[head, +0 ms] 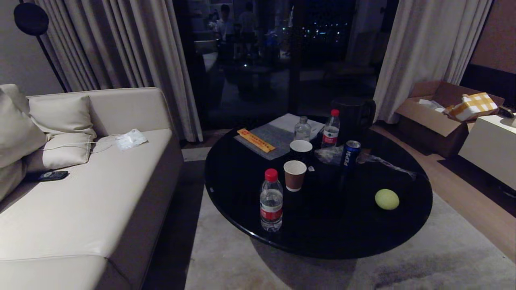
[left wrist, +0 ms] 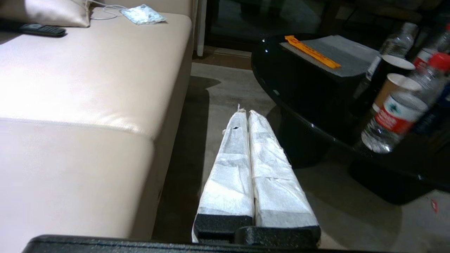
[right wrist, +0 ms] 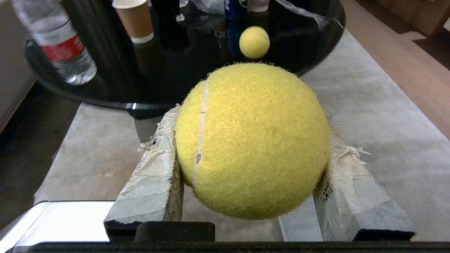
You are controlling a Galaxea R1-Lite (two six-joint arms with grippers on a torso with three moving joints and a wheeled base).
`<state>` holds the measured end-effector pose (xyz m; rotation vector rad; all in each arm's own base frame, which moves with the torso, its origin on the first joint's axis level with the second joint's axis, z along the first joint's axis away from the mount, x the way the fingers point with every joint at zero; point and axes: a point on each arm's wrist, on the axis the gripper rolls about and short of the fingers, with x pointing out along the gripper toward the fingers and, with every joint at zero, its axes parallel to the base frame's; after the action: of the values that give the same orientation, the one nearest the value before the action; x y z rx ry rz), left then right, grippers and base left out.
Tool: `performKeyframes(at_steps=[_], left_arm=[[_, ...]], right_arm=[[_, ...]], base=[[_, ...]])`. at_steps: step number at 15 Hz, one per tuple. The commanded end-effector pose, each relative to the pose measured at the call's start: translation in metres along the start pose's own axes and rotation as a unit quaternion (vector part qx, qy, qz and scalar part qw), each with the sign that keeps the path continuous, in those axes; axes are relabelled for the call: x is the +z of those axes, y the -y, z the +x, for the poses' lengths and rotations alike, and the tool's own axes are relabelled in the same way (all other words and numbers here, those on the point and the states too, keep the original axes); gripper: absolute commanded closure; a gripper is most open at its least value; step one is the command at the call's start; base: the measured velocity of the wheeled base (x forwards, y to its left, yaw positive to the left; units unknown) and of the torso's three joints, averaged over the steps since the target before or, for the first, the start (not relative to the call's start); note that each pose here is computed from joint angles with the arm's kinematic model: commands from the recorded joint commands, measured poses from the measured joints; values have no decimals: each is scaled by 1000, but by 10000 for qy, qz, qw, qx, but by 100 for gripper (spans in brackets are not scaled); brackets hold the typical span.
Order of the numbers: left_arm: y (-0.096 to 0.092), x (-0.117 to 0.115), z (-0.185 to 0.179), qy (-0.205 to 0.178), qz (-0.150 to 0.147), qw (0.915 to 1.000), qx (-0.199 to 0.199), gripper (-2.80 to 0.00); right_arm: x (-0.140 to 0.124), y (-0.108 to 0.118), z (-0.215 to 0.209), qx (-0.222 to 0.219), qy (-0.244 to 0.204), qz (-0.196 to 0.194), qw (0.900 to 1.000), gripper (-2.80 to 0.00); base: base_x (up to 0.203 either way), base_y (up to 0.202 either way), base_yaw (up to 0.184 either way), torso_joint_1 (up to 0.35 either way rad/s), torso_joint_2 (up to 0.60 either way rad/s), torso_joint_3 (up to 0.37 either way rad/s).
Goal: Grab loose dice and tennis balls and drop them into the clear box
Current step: Put the ball in the box
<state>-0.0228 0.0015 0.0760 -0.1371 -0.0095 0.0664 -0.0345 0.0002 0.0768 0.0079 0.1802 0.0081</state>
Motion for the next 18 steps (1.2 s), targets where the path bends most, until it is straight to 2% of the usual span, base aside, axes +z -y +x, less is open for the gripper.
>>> performKeyframes(at_steps=[1,18], left_arm=[[0,0,0,-9,-5,10000,5,0],[0,0,0,-1,-22,10000,4,0]], right_arm=[[0,0,0,2,-12,3,10000,0],[0,0,0,9,-19,-5,10000,0]], base=[[-179,0,-3,0,5,2],[-184,0,-2,3,2,2]])
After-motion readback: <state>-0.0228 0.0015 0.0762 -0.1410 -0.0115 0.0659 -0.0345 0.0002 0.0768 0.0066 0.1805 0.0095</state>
